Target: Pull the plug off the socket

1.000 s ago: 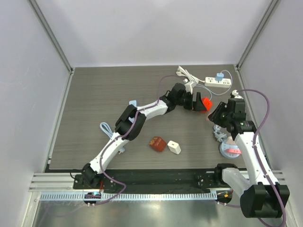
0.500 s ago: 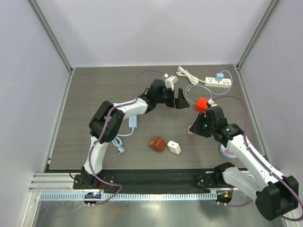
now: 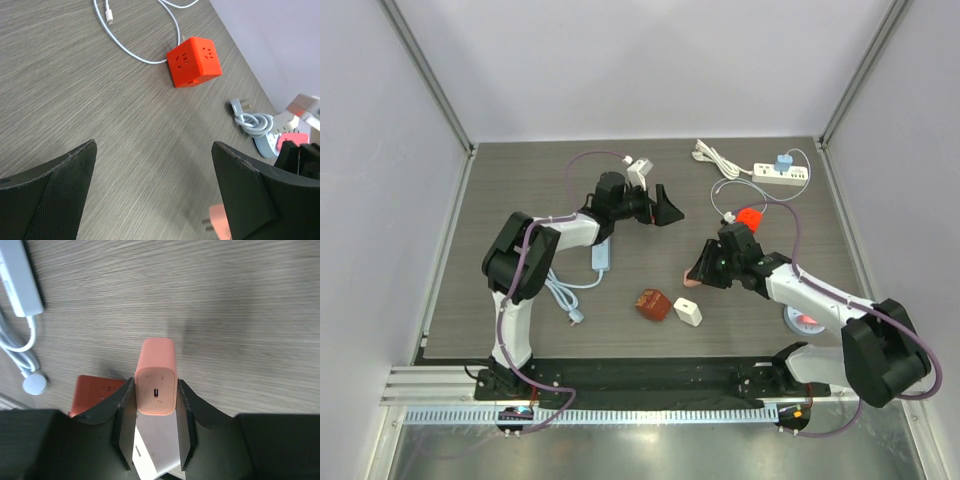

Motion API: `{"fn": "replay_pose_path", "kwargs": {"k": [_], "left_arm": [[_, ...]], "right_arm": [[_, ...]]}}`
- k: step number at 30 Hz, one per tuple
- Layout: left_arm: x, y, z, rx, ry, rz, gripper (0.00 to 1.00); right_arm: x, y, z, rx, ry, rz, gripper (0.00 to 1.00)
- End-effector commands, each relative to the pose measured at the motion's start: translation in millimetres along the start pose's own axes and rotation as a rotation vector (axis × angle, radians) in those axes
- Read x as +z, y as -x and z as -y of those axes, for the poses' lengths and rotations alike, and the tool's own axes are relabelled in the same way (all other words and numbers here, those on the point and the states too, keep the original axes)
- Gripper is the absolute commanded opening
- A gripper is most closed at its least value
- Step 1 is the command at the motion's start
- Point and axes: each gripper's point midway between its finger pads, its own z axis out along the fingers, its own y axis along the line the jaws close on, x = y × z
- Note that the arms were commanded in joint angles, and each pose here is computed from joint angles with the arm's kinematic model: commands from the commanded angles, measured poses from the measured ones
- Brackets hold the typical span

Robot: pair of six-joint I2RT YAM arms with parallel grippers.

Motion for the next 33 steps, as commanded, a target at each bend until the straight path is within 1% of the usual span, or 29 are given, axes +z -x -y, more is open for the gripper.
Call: {"fn": "replay_pose_path", "kwargs": {"k": [1, 6, 7, 9, 11, 12, 13, 14, 15, 16, 18, 19, 20, 21, 22, 23, 24, 25, 26, 27, 29, 31, 33], "left_arm": [[1.8, 18.6, 13.5, 0.104, -0.053, 0.078, 0.96], [4.3, 14.4, 3.9, 0.108, -0.03, 0.094, 0.96], [4.7, 14.2, 3.3, 0.108, -0.03, 0.097, 0.96], [4.7, 13.8, 2.3, 0.107, -0.028, 0.102, 0.96], [4.0, 16.4, 4.5, 0.115, -0.037, 0.119, 0.95], [2.2, 16.0, 4.6, 0.112, -0.034, 0.126, 0.95], [1.3, 15.9, 4.4, 0.105, -0.033, 0.135, 0.95], [-1.2, 15.8, 5.4, 0.111, -0.037, 0.151, 0.95], [-2.1, 17.4, 5.2, 0.113, -0.032, 0.161, 0.95], [-3.0, 17.1, 5.4, 0.113, -0.032, 0.164, 0.95], [-3.9, 17.0, 5.7, 0.118, -0.031, 0.163, 0.95], [-4.1, 17.5, 5.7, 0.121, -0.029, 0.163, 0.95], [-4.5, 16.7, 5.1, 0.123, -0.026, 0.162, 0.95], [-5.3, 18.2, 6.2, 0.127, -0.027, 0.166, 0.95], [-5.4, 17.9, 6.1, 0.127, -0.027, 0.166, 0.95], [-6.0, 18.0, 6.7, 0.126, -0.029, 0.17, 0.95], [-6.5, 18.3, 7.7, 0.125, -0.032, 0.172, 0.95], [-7.3, 19.5, 8.0, 0.123, -0.034, 0.178, 0.95], [-7.2, 19.2, 8.1, 0.124, -0.038, 0.181, 0.95], [-7.1, 20.0, 8.9, 0.124, -0.041, 0.183, 0.95], [-6.9, 19.2, 8.6, 0.123, -0.042, 0.181, 0.95], [-9.2, 22.7, 8.1, 0.124, -0.041, 0.188, 0.95], [-11.2, 24.6, 6.2, 0.122, -0.037, 0.193, 0.95]], "right_arm": [[5.8, 9.3, -27.3, 0.018, 0.113, 0.037, 0.06], [14.6, 0.6, -18.7, 0.024, 0.091, 0.012, 0.14], [14.3, -0.1, -18.6, 0.019, 0.09, 0.01, 0.19], [13.1, 0.7, -18.2, 0.018, 0.088, 0.016, 0.25], [9.6, 4.5, -18.7, 0.016, 0.087, 0.037, 0.36], [8.5, 3.9, -16.0, 0.018, 0.072, 0.035, 0.38], [6.0, 5.5, -16.1, 0.016, 0.07, 0.044, 0.47], [5.0, 5.3, -12.2, 0.015, 0.05, 0.045, 0.52], [3.8, 6.3, -11.4, 0.012, 0.044, 0.05, 0.54], [2.8, 7.2, -10.1, 0.01, 0.034, 0.054, 0.6], [-2.2, 10.9, -7.6, -0.001, 0.008, 0.062, 0.66], [-4.7, 13.7, -7.6, -0.005, -0.004, 0.068, 0.72], [-10.4, 13.3, -1.0, -0.005, -0.042, 0.058, 0.75], [-17.5, 31.8, 2.9, -0.01, -0.097, 0.121, 0.77], [-24.1, 39.8, 9.1, -0.002, -0.142, 0.147, 0.79], [-35.6, 45.2, 28.5, 0.029, -0.234, 0.159, 0.79], [-47.9, 65.1, 36.7, 0.059, -0.304, 0.23, 0.82], [-57.5, 73.7, 47.4, 0.084, -0.361, 0.261, 0.83], [-69.2, 72.3, 66.5, 0.112, -0.448, 0.254, 0.83], [-86.5, 89.4, 85.4, 0.156, -0.533, 0.326, 0.83], [-109.2, 89.4, 114.1, 0.218, -0.662, 0.355, 0.81], [-134.3, 94.9, 139.6, 0.287, -0.776, 0.441, 0.74], [-143.2, 87.5, 153.4, 0.312, -0.818, 0.464, 0.72]]}}
